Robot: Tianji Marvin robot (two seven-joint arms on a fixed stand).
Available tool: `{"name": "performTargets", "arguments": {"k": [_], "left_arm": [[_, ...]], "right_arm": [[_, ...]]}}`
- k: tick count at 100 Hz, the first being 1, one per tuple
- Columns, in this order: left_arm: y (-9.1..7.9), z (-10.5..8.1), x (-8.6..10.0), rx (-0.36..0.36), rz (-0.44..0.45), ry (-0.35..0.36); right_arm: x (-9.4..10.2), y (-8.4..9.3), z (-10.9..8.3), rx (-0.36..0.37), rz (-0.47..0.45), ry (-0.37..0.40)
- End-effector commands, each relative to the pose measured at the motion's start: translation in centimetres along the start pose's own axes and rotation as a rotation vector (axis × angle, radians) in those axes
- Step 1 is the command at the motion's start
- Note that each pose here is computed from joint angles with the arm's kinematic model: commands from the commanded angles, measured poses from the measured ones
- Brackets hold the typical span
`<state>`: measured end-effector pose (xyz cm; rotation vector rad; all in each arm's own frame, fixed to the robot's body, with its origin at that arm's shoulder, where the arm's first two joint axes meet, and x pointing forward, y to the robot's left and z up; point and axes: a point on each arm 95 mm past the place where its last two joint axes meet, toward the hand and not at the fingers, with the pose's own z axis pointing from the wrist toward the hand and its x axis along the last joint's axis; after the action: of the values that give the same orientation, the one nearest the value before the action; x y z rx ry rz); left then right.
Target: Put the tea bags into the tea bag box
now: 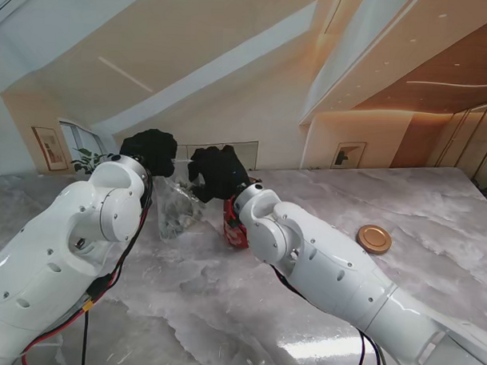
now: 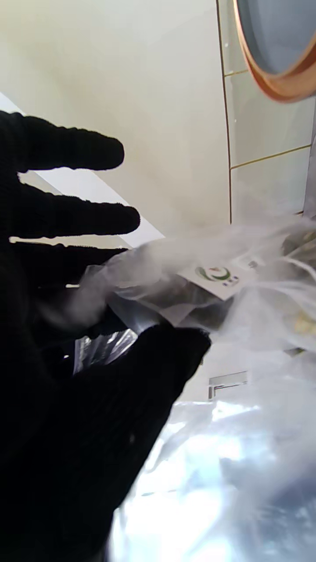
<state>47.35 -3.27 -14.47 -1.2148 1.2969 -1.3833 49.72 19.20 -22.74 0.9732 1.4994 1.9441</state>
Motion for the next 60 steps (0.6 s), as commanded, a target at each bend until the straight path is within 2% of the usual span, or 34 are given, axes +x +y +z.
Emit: {"name": "performTargets", "arguments": {"k": [1, 60], "left_arm": [[0.2, 0.0, 0.2, -0.018, 0.001, 0.004], [0.7, 0.6, -0.5, -0.034, 0.02, -0.03]], "right_arm": [[0.9, 0.0, -0.1, -0.003, 0.018, 0.017], [1.8, 2.5, -1.3, -0.138, 0.106, 0.026]]}}
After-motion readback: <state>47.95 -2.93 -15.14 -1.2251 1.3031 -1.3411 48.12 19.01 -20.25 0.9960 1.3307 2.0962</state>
